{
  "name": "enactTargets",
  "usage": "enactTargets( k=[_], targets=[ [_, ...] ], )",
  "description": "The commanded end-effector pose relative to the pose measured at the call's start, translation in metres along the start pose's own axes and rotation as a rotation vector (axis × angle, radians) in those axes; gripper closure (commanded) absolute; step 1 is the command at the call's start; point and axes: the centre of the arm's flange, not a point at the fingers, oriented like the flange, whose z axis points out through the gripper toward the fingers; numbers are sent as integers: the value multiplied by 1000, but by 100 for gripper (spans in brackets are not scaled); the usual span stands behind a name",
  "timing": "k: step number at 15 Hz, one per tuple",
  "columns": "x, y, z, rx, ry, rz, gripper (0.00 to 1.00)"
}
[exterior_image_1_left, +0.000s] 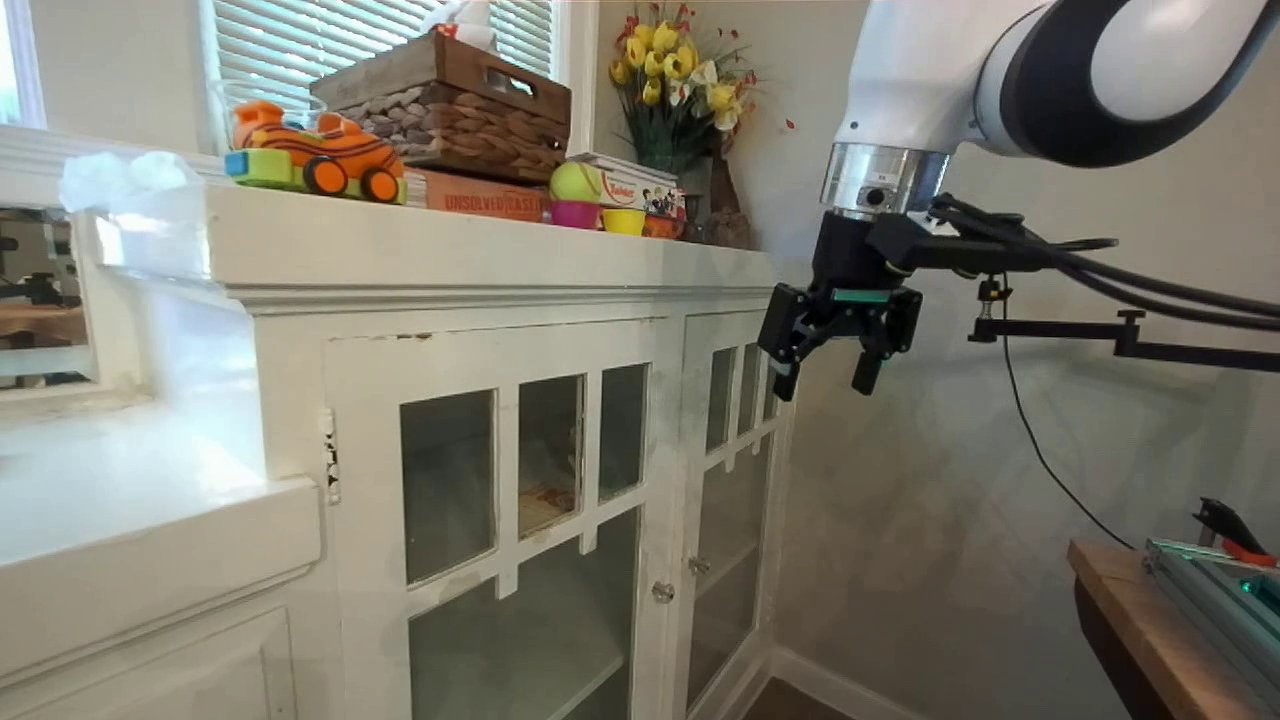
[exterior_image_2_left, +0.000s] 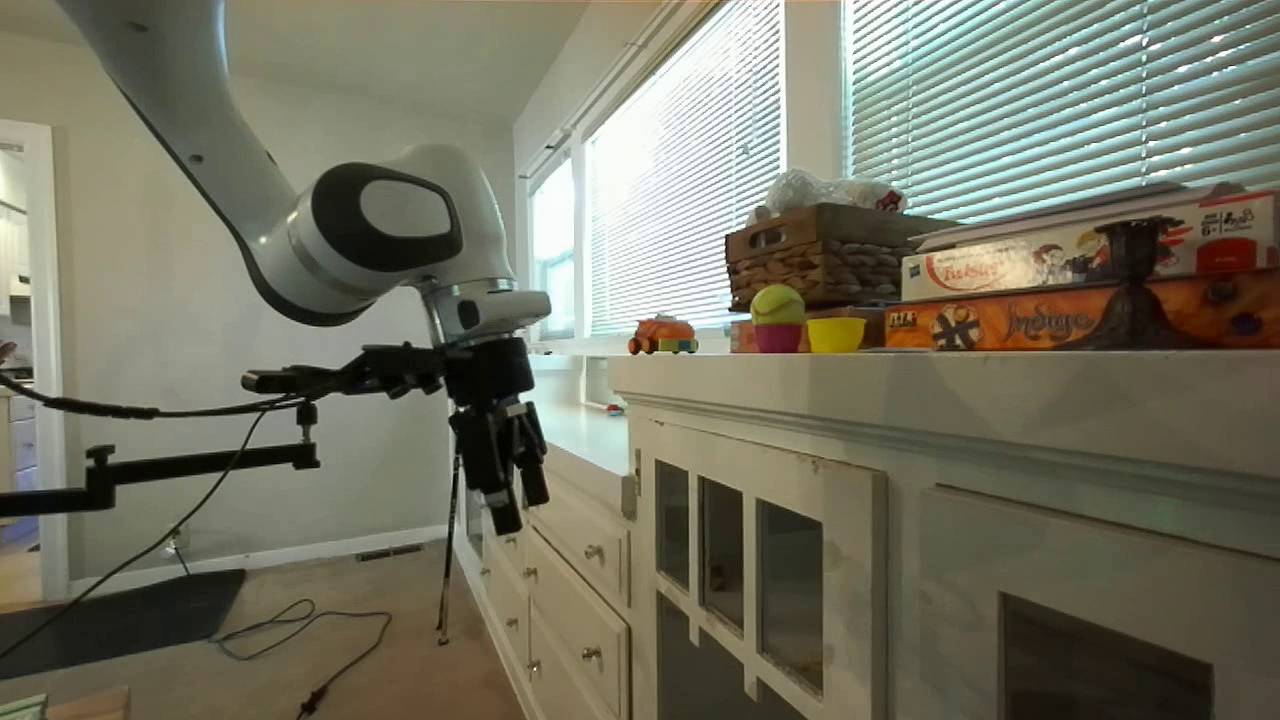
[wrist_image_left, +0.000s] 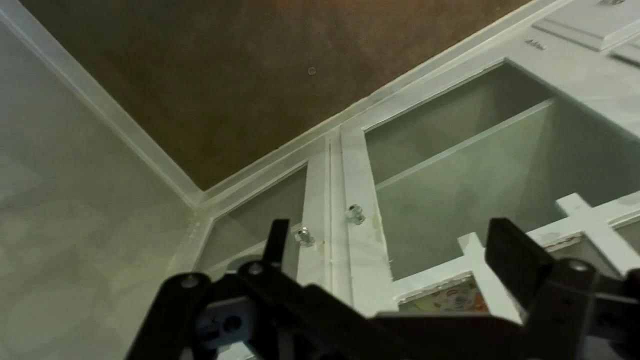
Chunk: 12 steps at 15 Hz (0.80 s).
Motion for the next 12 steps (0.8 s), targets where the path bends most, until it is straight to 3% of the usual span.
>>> enactTargets(
  k=[1,4,7,12],
  targets=[
    [4,5,3,-13,4,22,0],
    [6,8,6,-20,4,42,0],
    [11,20,42,-101,3,-3,0],
    [29,80,107,-225,-27,-6,0]
  ],
)
